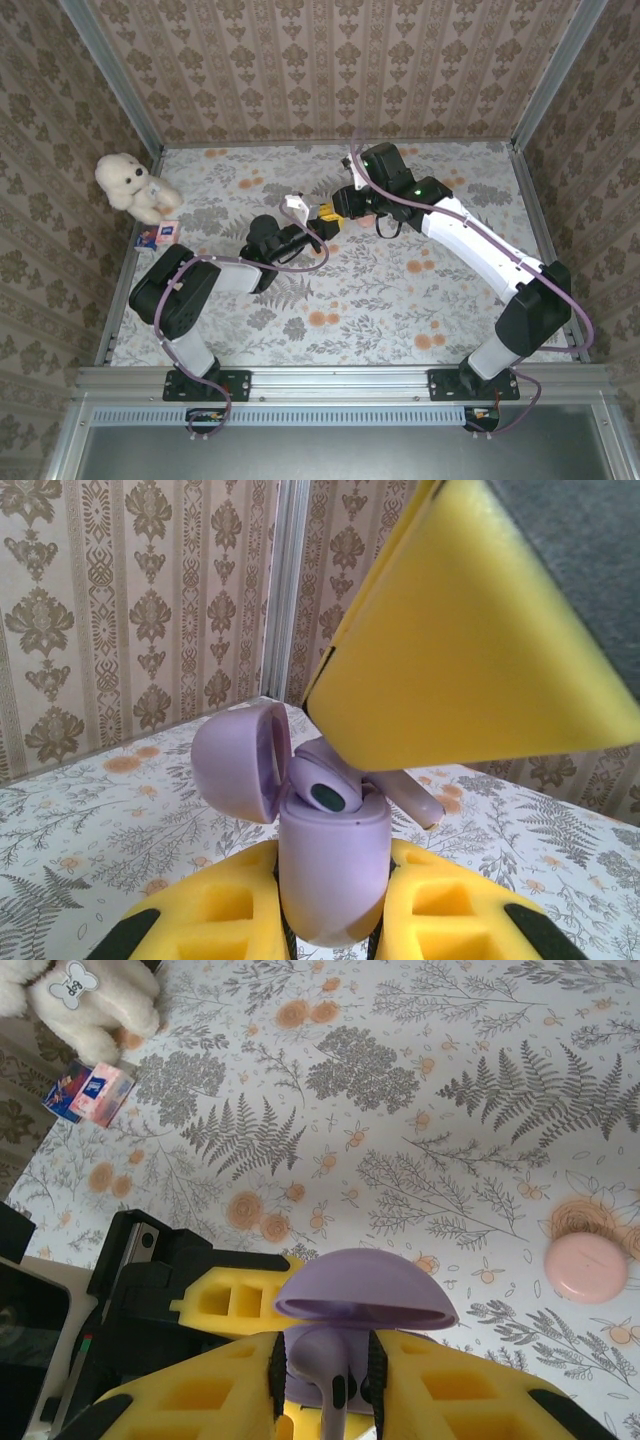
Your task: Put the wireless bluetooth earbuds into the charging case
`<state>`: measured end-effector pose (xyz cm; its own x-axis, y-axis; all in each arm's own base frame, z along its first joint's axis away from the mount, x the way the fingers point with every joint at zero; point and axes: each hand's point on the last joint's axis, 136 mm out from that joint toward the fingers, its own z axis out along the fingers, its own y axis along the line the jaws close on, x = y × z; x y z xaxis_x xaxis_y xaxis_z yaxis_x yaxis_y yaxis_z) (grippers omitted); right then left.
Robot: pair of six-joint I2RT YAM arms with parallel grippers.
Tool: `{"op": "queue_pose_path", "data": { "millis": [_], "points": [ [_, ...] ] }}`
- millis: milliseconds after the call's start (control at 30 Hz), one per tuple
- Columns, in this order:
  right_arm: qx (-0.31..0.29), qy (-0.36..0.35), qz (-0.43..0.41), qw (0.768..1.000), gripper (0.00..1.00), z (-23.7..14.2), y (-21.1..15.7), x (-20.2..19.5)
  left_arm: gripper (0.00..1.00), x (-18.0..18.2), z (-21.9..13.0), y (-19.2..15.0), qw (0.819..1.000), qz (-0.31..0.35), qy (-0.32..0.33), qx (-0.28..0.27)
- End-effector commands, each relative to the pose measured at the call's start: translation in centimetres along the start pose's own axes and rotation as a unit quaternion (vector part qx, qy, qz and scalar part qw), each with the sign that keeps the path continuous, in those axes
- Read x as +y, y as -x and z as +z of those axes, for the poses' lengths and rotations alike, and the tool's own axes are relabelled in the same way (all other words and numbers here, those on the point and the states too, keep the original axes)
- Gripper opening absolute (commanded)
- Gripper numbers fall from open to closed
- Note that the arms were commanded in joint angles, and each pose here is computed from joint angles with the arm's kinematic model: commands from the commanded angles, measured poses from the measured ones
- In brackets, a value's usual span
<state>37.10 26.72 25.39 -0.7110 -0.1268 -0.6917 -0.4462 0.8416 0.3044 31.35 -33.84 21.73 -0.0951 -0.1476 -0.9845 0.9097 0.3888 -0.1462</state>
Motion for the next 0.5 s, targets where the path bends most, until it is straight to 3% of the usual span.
{"op": "queue_pose_path", "data": {
  "millis": [0,467],
  "points": [
    [0.004,0.009,-0.008,1.000,0.31,0.32,0.43,0.20,0.00,-0.83,0.45,1.72,0.999,0.008,-0.022,-0.026],
    [0.016,0.025,-0.014,0.999,0.23,0.44,-0.24,0.69,0.00,-0.78,0.58,1.93,0.999,0.009,-0.022,-0.028]
  ]
}}
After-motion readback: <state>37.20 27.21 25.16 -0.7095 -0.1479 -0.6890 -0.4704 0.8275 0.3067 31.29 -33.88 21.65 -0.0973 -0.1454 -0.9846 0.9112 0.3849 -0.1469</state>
